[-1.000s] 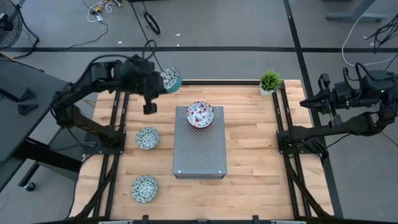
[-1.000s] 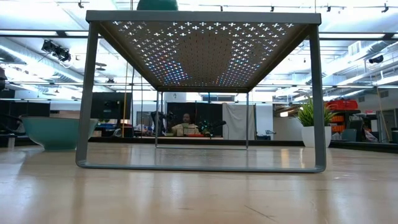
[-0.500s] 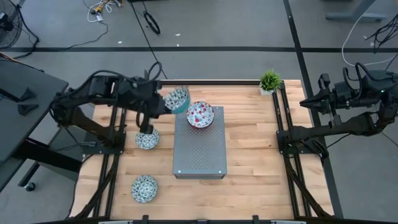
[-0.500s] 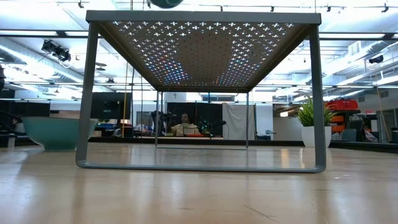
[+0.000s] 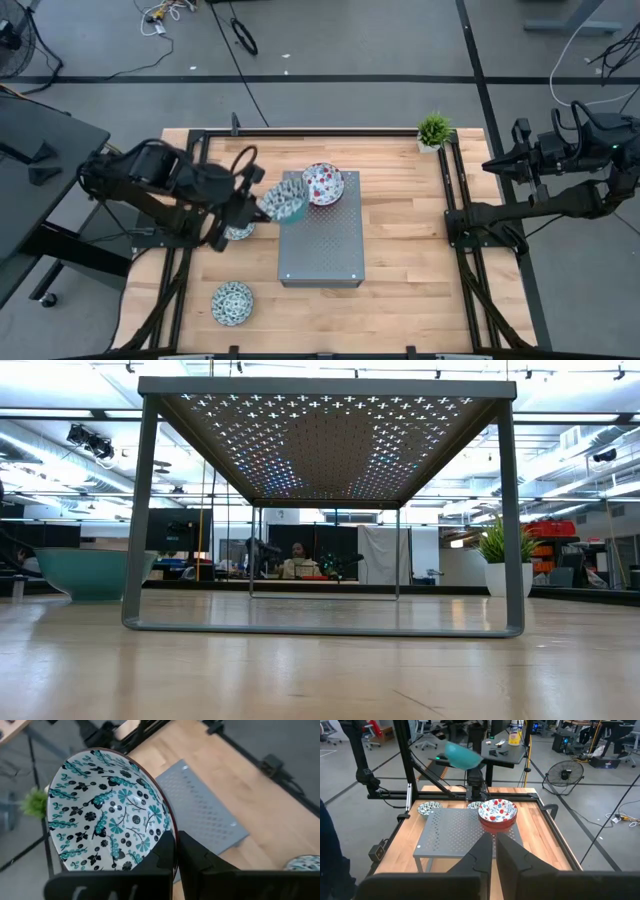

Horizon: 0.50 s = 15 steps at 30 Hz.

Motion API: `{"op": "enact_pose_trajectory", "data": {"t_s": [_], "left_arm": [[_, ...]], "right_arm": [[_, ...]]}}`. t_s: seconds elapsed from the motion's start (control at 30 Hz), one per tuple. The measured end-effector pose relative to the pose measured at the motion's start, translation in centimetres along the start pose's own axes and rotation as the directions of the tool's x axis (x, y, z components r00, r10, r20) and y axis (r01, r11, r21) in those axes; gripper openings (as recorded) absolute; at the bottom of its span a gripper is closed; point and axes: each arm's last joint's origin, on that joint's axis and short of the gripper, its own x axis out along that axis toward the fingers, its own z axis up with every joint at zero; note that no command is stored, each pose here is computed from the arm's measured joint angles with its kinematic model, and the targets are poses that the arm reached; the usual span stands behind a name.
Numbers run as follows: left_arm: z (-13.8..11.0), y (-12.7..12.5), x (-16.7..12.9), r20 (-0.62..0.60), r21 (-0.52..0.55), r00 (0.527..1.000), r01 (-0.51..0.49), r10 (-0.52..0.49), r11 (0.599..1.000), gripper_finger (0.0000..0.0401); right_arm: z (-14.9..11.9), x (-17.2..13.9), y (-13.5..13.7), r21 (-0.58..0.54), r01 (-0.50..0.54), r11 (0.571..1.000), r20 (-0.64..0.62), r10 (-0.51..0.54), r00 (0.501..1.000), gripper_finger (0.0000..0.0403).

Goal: Pick & Place Mini bowls
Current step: Put the top green bowl on the shelf

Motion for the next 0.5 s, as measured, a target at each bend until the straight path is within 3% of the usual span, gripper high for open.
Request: {"op": "enact_pose_trajectory", "data": {"t_s": [0.5], "left_arm": [[1.5,-4.0,-0.8,0.064,0.098,0.989,0.126,-0.133,0.987,0.0009]], "right_arm": [[0.0,0.0,0.0,0.000,-0.001,1.000,0.000,0.001,1.000,0.0029]]}}
